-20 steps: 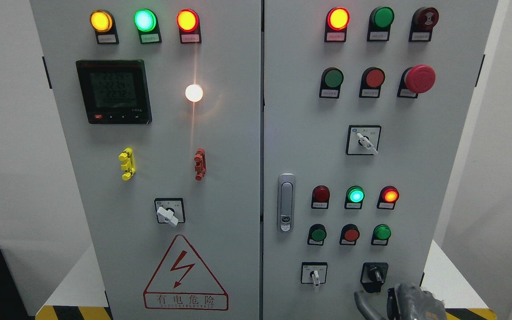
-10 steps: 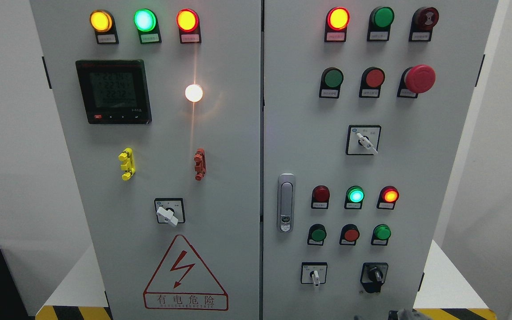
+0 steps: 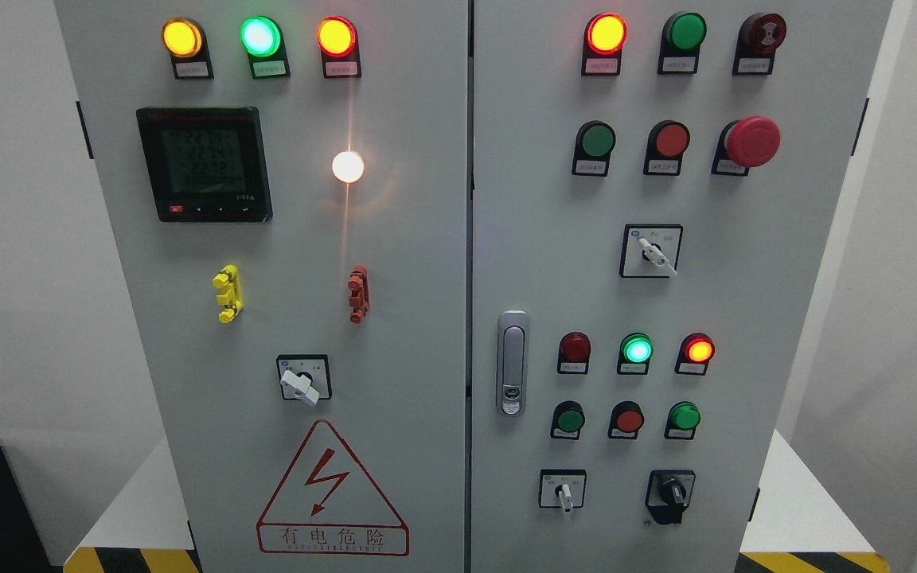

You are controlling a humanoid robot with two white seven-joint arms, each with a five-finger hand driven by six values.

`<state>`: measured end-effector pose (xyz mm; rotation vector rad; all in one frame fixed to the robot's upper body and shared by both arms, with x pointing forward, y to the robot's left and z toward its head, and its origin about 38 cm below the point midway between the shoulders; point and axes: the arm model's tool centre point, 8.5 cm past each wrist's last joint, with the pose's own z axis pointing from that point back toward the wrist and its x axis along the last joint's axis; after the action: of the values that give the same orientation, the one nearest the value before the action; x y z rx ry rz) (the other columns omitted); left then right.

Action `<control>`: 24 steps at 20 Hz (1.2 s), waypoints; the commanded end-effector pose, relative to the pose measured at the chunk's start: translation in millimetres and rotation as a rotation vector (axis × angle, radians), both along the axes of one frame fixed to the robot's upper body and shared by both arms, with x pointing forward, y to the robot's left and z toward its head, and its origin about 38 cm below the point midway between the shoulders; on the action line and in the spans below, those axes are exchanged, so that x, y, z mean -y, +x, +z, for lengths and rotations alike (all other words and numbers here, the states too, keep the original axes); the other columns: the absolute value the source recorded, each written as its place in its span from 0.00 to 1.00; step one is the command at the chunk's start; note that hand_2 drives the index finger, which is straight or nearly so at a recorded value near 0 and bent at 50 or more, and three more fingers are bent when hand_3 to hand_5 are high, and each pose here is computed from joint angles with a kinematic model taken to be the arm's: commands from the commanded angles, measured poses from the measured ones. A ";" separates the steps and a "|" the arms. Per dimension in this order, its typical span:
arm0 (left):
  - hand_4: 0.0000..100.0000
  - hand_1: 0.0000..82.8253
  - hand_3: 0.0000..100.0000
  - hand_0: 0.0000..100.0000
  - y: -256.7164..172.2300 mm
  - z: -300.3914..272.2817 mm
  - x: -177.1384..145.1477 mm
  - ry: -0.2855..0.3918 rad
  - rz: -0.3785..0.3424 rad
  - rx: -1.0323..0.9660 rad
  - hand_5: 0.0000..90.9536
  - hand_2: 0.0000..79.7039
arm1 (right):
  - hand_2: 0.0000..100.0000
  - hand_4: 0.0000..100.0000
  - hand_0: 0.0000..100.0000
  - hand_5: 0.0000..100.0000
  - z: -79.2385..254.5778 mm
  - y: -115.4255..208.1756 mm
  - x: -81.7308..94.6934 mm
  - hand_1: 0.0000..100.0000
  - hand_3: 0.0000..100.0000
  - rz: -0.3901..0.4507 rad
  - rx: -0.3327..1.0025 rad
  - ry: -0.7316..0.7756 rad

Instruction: Flip black knob to close circuit

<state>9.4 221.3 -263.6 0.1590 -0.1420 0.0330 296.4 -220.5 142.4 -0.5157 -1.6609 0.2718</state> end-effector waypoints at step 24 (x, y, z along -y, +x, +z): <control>0.00 0.67 0.00 0.12 0.3 0.0 -0.1 0.001 0.000 0.001 0.00 0.00 | 0.00 0.00 0.00 0.00 -27.0 -39.7 -9.3 0.00 0.00 0.171 0.027 0.660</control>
<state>9.4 221.3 -263.6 0.1594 -0.1421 0.0328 261.6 -211.2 121.6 0.1060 -1.7230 -0.1406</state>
